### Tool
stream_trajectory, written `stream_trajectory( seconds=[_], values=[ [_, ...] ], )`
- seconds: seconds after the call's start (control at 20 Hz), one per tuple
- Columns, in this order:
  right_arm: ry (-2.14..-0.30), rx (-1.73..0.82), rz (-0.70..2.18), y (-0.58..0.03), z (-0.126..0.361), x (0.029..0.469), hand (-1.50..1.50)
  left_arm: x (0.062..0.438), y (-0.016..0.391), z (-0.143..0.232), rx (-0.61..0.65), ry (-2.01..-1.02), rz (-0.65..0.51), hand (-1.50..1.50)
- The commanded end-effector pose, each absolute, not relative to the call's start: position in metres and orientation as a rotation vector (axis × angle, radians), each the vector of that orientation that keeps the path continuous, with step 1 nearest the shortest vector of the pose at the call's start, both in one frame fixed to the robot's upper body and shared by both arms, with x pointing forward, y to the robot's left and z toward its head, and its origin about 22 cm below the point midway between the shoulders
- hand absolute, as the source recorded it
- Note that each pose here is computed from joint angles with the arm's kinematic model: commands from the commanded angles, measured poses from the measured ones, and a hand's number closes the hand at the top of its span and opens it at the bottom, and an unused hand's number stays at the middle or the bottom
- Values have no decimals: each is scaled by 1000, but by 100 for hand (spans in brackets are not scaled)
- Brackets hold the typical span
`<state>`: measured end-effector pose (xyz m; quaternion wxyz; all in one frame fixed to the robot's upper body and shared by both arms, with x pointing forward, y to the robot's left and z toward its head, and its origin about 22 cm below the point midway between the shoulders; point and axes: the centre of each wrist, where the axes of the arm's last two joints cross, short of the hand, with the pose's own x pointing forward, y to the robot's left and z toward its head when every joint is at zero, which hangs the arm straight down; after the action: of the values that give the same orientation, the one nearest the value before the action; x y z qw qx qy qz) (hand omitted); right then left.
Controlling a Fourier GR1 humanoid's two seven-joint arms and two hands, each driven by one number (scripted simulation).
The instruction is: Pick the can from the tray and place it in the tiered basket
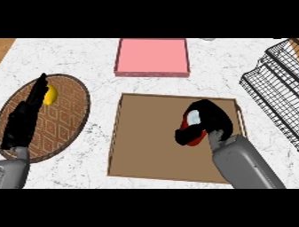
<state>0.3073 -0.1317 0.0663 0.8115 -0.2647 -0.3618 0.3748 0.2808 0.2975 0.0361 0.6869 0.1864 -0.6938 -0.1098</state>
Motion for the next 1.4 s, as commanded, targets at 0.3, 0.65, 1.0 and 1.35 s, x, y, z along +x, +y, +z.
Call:
stream_trajectory(
  seconds=[0.3,0.65,1.0,1.35],
  values=[
    [-757,-1019,99,-174,133,395,150,291,274,44,366,-1597,-294,0],
    [-934,-1405,-132,-181,188,424,150,295,274,45,366,-1583,-302,0],
    [-894,-1660,-230,-157,234,444,150,295,269,38,358,-1577,-309,0],
    [-761,-1697,-176,-151,269,460,150,293,282,35,413,-1571,-284,0]
  ],
)
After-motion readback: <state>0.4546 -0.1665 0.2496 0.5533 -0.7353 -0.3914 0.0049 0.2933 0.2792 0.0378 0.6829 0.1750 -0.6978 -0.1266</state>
